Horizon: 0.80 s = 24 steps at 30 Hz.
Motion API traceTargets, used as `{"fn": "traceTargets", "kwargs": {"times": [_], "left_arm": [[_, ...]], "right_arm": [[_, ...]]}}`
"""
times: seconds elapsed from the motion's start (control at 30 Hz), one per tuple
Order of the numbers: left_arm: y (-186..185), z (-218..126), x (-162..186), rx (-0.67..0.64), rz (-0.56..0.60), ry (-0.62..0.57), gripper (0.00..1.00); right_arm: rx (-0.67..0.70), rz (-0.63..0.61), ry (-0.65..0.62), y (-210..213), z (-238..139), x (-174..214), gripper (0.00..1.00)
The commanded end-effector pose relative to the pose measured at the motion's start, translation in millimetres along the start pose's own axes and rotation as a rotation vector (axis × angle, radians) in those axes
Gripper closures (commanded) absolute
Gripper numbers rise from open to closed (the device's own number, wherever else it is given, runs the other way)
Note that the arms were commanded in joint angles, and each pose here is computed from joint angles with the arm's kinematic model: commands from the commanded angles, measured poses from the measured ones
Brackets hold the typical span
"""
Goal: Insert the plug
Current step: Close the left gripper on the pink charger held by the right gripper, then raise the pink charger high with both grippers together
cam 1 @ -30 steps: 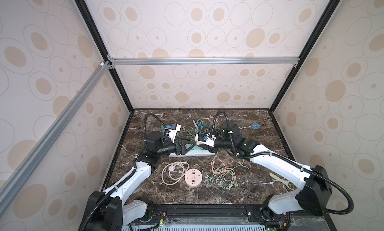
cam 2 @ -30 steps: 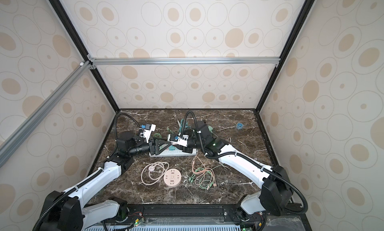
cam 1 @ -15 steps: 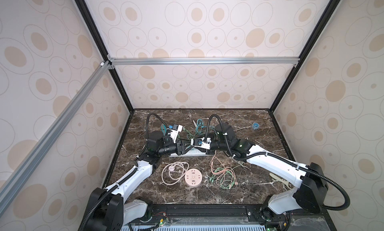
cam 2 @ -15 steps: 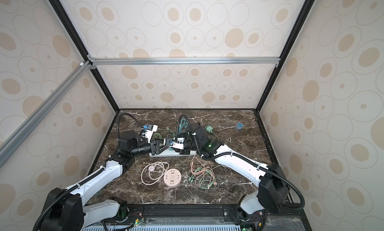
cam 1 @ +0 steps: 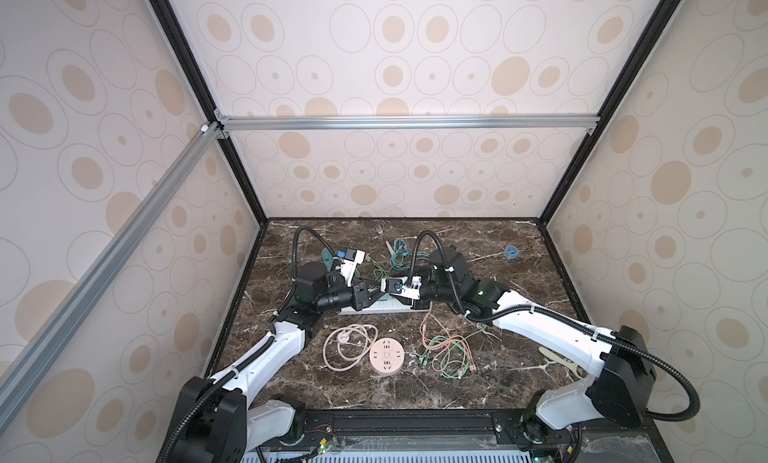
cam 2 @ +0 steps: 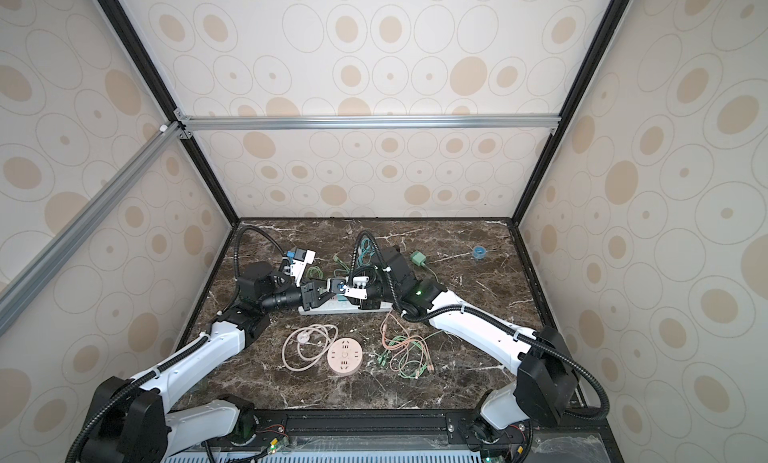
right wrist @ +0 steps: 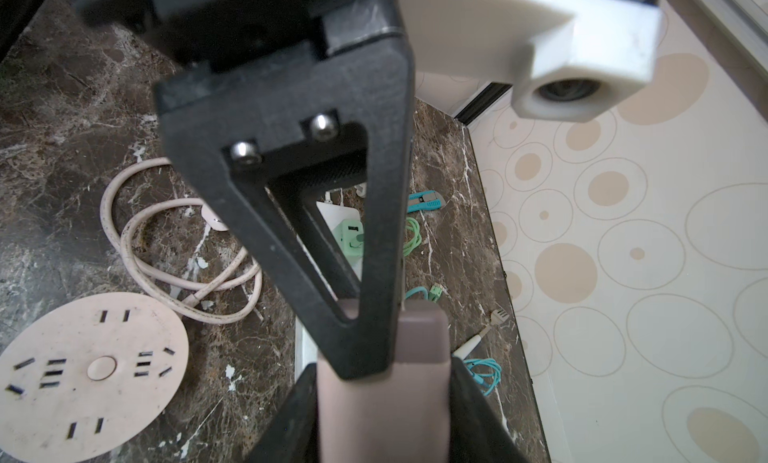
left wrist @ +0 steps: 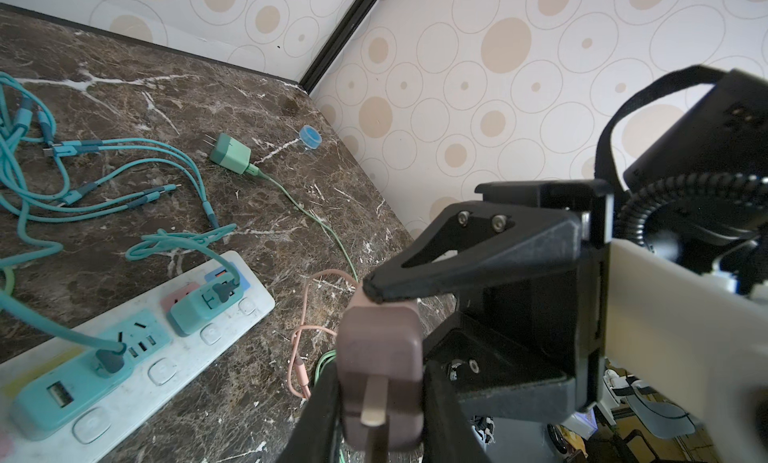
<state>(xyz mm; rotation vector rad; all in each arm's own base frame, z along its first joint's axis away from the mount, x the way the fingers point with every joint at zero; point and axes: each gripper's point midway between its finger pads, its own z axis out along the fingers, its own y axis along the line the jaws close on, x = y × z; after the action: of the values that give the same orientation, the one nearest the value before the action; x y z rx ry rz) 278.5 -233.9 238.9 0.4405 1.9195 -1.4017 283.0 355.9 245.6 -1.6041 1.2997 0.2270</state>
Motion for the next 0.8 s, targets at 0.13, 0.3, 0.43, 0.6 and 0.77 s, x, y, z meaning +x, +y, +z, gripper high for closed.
{"fn": "traceTargets", "kwargs": {"times": [0.13,0.3,0.43,0.6,0.77], "left_arm": [[-16.8,-4.4,-23.9,-0.002,0.095,-0.057,0.89],[-18.5,-7.0,-30.2,-0.021,0.107,-0.083,0.92],[-21.3,-9.7,-38.6,-0.038,0.127,-0.112,0.97],[-25.1,-14.4,-51.6,-0.065,0.157,-0.160,1.00],[-21.5,-22.2,-66.1,-0.132,0.188,-0.235,1.00]], "right_arm": [[0.046,0.022,-0.022,-8.2,-1.5,-7.7,0.52],[0.099,0.109,-0.016,-16.6,-9.2,-7.2,0.39],[0.111,0.196,-0.028,-16.6,-23.3,-9.5,0.35],[0.109,0.349,-0.059,-14.6,-48.5,-16.9,0.33],[0.070,0.524,-0.101,-5.9,-75.1,-27.7,0.35]]}}
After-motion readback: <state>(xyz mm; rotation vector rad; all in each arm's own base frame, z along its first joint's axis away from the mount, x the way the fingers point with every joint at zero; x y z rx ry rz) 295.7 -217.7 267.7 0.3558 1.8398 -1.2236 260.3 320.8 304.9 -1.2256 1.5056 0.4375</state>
